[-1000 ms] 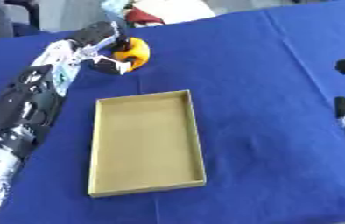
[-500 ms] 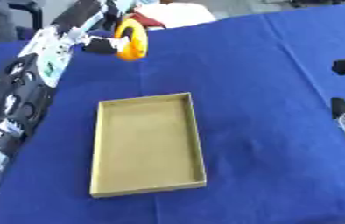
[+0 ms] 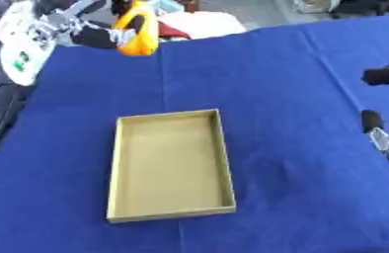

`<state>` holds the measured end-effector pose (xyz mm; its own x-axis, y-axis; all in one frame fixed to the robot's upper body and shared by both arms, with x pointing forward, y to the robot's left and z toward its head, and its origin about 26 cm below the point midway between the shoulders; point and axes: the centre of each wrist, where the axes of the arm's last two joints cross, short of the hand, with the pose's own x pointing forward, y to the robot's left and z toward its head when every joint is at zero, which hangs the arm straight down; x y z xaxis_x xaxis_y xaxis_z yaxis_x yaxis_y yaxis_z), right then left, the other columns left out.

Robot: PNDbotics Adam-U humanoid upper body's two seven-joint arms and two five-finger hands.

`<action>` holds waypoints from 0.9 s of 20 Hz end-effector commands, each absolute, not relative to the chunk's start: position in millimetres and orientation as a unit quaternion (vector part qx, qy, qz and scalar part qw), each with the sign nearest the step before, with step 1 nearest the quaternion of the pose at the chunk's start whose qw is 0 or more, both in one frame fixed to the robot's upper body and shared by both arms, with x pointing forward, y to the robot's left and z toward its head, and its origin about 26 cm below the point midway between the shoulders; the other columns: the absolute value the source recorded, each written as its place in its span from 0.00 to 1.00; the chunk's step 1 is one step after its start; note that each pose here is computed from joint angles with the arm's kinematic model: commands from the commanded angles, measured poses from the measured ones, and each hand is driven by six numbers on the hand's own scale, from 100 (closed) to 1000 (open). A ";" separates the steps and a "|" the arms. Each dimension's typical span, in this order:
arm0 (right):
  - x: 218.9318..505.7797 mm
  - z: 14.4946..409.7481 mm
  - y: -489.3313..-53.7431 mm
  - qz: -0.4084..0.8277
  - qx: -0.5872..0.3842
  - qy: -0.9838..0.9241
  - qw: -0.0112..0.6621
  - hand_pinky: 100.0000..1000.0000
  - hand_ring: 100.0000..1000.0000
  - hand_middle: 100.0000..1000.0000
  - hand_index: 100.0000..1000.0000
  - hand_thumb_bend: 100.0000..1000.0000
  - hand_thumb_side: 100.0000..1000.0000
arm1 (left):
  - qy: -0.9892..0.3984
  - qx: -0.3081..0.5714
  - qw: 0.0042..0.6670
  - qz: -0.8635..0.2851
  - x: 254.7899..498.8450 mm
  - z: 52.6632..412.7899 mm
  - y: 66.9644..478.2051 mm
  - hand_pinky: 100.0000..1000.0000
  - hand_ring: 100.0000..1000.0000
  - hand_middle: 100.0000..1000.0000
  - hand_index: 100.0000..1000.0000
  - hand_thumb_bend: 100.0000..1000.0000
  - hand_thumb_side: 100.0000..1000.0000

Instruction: Pick up objects on the table and place them in the box.

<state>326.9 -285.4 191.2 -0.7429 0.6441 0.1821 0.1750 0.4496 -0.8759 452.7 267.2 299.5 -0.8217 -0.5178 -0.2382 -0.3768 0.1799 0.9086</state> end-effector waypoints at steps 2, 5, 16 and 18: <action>325.6 199.0 -291.9 0.466 -0.264 -0.808 0.246 0.75 0.73 0.71 0.86 0.00 0.36 | -0.751 0.265 -0.010 -0.605 431.8 316.9 259.6 0.40 0.31 0.17 0.34 0.00 0.07; 325.5 198.3 -291.0 0.469 -0.261 -0.807 0.246 0.75 0.73 0.71 0.86 0.00 0.35 | -0.734 0.239 -0.036 -0.635 419.8 310.5 244.8 0.41 0.31 0.18 0.35 0.00 0.08; 326.0 195.1 -281.9 0.486 -0.235 -0.806 0.242 0.75 0.71 0.69 0.85 0.00 0.36 | -0.654 0.190 -0.028 -0.731 403.1 269.1 210.5 0.46 0.38 0.26 0.42 0.00 0.13; 326.1 194.1 -280.0 0.491 -0.228 -0.805 0.242 0.74 0.71 0.68 0.85 0.00 0.37 | -0.639 0.184 -0.022 -0.747 404.6 263.4 210.7 0.47 0.39 0.28 0.43 0.00 0.14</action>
<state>326.6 -279.5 185.4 -0.7686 0.6107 0.1906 0.1156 0.4256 -0.8975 405.2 209.5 254.9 -0.9383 -0.2054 -0.2783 -0.2491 -0.1568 0.9557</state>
